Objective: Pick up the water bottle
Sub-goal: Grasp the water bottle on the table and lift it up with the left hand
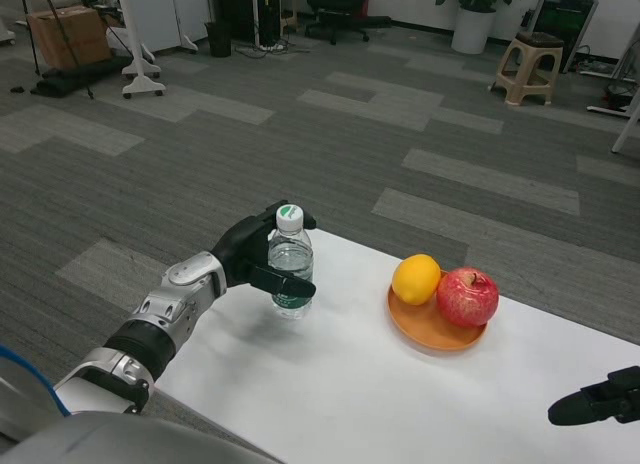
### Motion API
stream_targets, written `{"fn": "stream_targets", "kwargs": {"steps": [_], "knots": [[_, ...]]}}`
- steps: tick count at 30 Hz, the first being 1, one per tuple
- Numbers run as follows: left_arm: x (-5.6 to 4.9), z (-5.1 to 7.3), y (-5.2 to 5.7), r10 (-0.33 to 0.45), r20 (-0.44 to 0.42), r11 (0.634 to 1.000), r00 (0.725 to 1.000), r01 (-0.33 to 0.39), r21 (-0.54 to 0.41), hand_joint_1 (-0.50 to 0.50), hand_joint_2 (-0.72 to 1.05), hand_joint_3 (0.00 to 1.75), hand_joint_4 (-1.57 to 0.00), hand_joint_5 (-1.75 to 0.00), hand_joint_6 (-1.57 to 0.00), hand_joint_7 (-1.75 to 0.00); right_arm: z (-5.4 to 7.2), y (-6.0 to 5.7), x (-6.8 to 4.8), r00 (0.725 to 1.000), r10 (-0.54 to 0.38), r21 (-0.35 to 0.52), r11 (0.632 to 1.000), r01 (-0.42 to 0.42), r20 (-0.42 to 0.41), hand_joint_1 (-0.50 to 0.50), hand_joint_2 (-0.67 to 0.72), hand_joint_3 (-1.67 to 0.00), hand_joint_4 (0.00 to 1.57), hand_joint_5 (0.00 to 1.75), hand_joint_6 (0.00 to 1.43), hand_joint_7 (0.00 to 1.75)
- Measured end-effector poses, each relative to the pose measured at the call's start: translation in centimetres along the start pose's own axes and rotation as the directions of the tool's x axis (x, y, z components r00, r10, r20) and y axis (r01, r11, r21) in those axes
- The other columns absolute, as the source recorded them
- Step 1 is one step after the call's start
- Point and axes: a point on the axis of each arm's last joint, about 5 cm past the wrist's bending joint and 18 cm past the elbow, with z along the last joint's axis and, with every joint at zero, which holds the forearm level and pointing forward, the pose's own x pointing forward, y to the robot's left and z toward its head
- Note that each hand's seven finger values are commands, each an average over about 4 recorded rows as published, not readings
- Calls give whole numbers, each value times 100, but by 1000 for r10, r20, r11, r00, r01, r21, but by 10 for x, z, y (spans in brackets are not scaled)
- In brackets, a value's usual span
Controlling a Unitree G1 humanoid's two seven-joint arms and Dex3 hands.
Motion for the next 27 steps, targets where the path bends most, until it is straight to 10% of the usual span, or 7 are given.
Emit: {"fn": "stream_targets", "kwargs": {"steps": [17,27], "knots": [[2,1,-1,-4,7,1000,1000,4,3,50,69,35,-8,-175,-8,-168,-2,-1,-1,1000,-6,-3,1000,6,-14,-25,53,0,0,0,0,0],[11,37,-9,-83,66,996,994,82,17,50,63,35,-15,-175,-10,-168,-3,0,-2,1000,-14,-1,1000,14,-16,-25,53,0,0,0,0,0]]}}
